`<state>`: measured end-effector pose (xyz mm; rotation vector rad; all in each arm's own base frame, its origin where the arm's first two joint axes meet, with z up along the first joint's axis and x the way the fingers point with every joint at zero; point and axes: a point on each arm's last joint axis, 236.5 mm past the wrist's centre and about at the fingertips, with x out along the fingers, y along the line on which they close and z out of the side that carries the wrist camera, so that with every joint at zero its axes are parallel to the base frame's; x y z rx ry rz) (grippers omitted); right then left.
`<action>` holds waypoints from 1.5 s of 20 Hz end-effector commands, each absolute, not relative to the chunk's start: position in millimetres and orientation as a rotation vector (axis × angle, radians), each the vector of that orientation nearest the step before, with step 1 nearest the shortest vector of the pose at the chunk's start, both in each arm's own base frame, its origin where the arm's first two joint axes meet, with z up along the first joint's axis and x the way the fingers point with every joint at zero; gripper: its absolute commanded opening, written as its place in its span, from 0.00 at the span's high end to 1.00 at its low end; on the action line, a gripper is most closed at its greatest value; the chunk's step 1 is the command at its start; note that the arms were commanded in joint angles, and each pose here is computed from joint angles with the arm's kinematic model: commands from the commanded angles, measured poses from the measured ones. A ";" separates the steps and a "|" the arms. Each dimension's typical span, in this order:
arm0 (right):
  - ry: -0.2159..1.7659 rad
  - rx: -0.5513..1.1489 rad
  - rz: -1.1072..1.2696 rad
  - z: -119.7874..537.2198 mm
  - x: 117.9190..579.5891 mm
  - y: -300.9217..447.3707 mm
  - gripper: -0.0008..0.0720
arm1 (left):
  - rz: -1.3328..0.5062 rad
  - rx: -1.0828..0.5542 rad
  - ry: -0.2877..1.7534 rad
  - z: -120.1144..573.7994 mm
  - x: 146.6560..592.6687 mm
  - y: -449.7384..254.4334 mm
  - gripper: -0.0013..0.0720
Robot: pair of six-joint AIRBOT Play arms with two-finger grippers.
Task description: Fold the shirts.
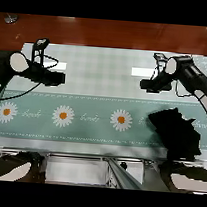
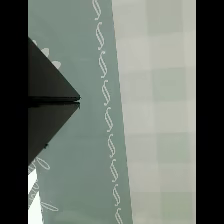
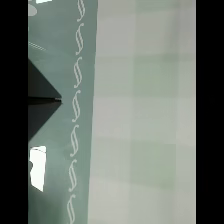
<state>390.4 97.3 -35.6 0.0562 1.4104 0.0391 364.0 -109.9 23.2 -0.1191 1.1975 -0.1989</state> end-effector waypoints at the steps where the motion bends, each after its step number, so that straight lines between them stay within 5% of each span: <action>1: 1.412 0.056 0.039 -36.0 390.1 97.5 0.95 | -0.199 -0.119 1.197 23.1 364.0 -110.0 0.96; 16: 1.352 0.072 0.050 -30.8 404.2 101.6 0.95 | -0.200 -0.139 1.061 37.3 392.9 -113.4 0.96; 17: 1.396 0.081 0.050 -29.9 394.6 103.0 0.87 | -0.201 -0.142 1.037 39.7 398.2 -113.8 0.95; 18: 1.443 0.084 0.051 -27.4 383.3 103.6 0.56 | -0.200 -0.143 1.031 40.3 399.7 -114.0 0.88; 19: 1.478 0.073 0.047 -21.0 371.3 100.5 0.15 | -0.202 -0.137 1.047 39.6 396.5 -113.3 0.37; 20: 1.481 0.029 0.045 -8.0 362.2 91.7 0.13 | -0.207 -0.117 1.082 39.1 389.6 -111.8 0.03; 24: 1.264 -0.226 -0.226 90.2 333.4 -7.3 0.13 | -0.299 0.041 1.105 73.2 351.6 -100.7 0.02; 27: 1.128 -0.057 -0.411 115.3 271.4 -62.2 0.13 | -0.295 0.014 0.972 107.2 308.0 -91.6 0.02; 30: 1.233 0.104 -0.435 57.4 196.4 -65.2 0.13 | -0.271 -0.075 0.982 74.8 253.3 -85.9 0.02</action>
